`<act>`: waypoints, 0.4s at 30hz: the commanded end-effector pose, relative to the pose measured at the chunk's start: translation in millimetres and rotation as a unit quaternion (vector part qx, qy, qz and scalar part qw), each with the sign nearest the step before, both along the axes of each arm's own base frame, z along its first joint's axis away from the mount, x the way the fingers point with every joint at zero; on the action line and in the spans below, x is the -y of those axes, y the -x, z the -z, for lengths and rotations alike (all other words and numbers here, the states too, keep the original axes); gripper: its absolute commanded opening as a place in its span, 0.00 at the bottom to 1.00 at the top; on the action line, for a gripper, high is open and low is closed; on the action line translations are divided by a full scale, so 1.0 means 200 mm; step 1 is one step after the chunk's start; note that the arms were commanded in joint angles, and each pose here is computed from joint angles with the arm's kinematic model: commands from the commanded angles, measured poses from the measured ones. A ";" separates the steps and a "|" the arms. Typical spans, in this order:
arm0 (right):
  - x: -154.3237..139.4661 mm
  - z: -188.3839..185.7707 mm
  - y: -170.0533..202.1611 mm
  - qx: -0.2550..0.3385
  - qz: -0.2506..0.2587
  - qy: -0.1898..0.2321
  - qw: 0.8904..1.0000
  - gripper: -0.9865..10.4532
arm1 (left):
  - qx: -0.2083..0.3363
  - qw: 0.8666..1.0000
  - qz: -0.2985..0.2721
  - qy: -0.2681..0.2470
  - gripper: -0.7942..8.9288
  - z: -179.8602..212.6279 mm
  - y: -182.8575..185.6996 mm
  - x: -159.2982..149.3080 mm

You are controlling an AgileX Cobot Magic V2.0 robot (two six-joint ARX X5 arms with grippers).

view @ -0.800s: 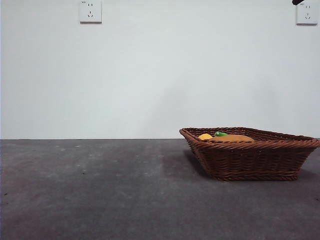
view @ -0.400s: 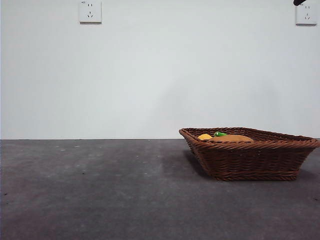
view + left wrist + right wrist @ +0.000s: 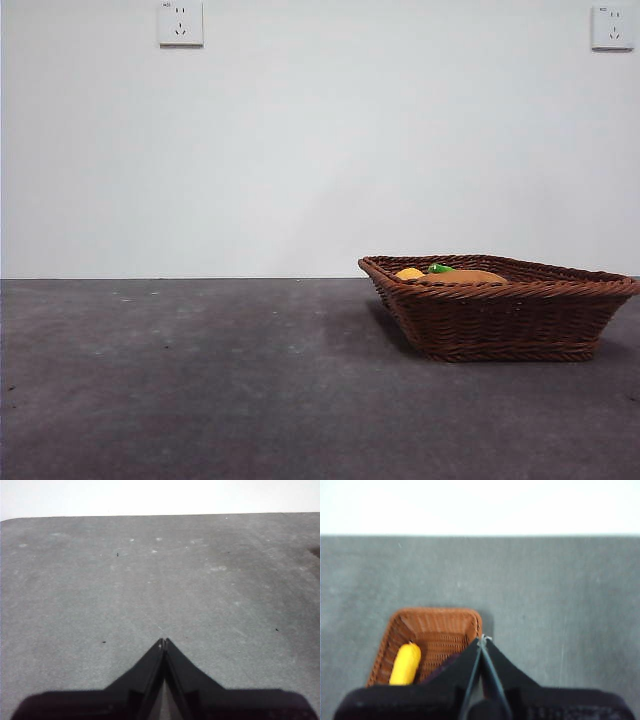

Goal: Help me put the vegetables on the table into the basket

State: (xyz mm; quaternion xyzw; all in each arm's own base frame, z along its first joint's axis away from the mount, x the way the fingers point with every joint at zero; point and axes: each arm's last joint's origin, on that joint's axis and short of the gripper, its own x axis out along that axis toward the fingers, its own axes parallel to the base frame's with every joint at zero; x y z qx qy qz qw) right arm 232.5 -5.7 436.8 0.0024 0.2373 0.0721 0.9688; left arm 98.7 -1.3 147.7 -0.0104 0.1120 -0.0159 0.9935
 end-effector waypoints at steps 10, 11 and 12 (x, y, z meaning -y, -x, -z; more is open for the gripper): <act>-0.02 0.47 0.57 0.163 0.004 0.021 0.986 0.09 | -0.003 1.000 0.001 -0.007 0.08 0.02 0.00 0.00; -0.01 0.52 0.61 0.187 0.007 0.034 0.982 0.09 | -0.003 1.000 0.001 -0.007 0.08 0.02 0.00 0.00; -0.01 0.57 0.65 0.208 0.010 0.046 0.977 0.09 | -0.003 1.000 0.001 -0.007 0.08 0.02 0.00 0.00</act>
